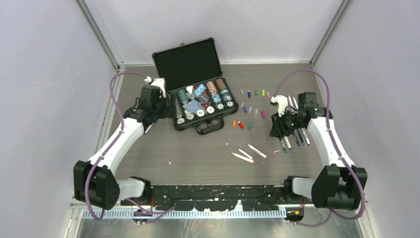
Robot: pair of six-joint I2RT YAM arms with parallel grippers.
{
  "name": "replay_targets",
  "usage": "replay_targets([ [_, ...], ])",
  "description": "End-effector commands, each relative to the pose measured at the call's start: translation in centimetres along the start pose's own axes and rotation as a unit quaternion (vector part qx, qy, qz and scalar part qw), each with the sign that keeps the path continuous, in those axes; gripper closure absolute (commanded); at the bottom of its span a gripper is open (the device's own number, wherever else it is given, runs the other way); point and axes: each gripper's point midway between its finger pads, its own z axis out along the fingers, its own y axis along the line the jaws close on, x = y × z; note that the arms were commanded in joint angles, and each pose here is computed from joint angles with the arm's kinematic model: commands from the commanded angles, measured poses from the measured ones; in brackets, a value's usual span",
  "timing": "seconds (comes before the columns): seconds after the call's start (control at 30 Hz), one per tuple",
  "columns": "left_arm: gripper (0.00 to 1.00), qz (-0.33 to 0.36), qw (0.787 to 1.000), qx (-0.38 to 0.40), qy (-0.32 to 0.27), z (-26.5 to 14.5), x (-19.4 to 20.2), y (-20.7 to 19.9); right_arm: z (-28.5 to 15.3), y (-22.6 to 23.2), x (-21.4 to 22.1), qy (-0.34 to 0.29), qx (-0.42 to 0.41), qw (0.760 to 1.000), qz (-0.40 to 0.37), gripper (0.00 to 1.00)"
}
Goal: Open the pen caps
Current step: Pick up the pen from the center of the board.
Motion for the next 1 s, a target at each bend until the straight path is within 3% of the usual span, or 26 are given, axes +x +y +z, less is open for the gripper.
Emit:
replay_targets([
  [0.0,0.07,0.126,0.987,-0.104,0.010,-0.3,0.5,5.2,-0.3,0.8,-0.6,-0.019,-0.014,1.000,-0.014,0.63],
  [0.17,0.09,0.145,0.982,-0.097,0.066,2.1,1.2,6.6,-0.3,1.2,-0.7,-0.020,-0.026,0.999,-0.011,0.64],
  [0.33,0.26,0.145,0.978,-0.069,0.133,5.0,2.8,8.3,-0.5,1.4,-0.7,-0.021,-0.031,0.999,-0.017,0.64],
  [0.47,0.38,0.136,0.978,-0.041,0.155,6.7,3.9,9.2,-0.7,1.8,-1.0,-0.028,-0.036,0.999,-0.022,0.63],
  [0.57,0.41,0.121,0.979,-0.007,0.164,7.7,4.1,9.1,-0.9,2.0,-1.0,-0.031,-0.037,0.999,-0.025,0.63],
  [0.73,0.52,0.102,0.974,0.020,0.202,9.3,5.3,9.3,-0.9,2.1,-1.1,-0.032,-0.038,0.998,-0.028,0.63],
  [0.97,0.56,0.071,0.974,0.007,0.216,10.3,5.8,11.4,-0.8,2.0,-1.0,-0.029,-0.038,0.998,-0.027,0.64],
])
